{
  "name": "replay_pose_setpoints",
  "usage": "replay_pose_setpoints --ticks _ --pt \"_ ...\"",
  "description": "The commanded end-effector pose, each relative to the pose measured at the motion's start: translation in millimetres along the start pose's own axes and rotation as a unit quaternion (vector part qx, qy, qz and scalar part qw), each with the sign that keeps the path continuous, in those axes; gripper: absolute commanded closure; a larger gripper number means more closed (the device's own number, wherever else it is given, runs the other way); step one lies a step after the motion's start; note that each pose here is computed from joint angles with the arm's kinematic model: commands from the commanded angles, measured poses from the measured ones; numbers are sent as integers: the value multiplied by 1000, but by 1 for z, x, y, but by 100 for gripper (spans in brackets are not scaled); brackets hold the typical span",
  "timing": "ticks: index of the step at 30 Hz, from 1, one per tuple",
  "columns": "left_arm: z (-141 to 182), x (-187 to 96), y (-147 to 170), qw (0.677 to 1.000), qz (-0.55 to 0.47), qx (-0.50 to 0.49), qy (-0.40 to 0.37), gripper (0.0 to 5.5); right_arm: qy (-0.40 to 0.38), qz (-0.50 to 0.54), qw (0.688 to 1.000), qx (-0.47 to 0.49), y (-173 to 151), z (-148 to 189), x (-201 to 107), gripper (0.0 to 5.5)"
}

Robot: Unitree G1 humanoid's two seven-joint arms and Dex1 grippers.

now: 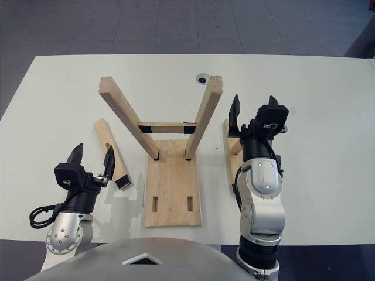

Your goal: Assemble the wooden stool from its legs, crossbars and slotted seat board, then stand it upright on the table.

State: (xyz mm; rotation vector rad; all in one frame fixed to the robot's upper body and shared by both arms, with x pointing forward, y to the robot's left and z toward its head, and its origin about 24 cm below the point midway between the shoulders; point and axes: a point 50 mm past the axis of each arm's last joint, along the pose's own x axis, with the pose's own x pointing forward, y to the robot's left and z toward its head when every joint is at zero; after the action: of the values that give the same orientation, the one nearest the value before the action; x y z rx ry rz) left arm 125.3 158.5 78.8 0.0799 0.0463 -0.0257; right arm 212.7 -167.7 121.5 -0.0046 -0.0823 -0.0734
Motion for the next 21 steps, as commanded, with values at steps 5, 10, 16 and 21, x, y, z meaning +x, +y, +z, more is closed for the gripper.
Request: replay_pose_setpoints --ticks 5,10,16,21 --pt "-1 2 -1 1000 -1 0 2 181 -15 21 999 24 -1 9 2 141" --pt "-2 2 -2 1000 -1 -1 3 181 -92 22 995 22 -11 49 3 141" --pt "-3 4 -4 1000 -7 0 1 181 -128 32 991 -2 -21 82 -8 141" --pt "2 5 1 1000 -9 10 -4 181 8 37 998 -57 -59 67 -36 141"
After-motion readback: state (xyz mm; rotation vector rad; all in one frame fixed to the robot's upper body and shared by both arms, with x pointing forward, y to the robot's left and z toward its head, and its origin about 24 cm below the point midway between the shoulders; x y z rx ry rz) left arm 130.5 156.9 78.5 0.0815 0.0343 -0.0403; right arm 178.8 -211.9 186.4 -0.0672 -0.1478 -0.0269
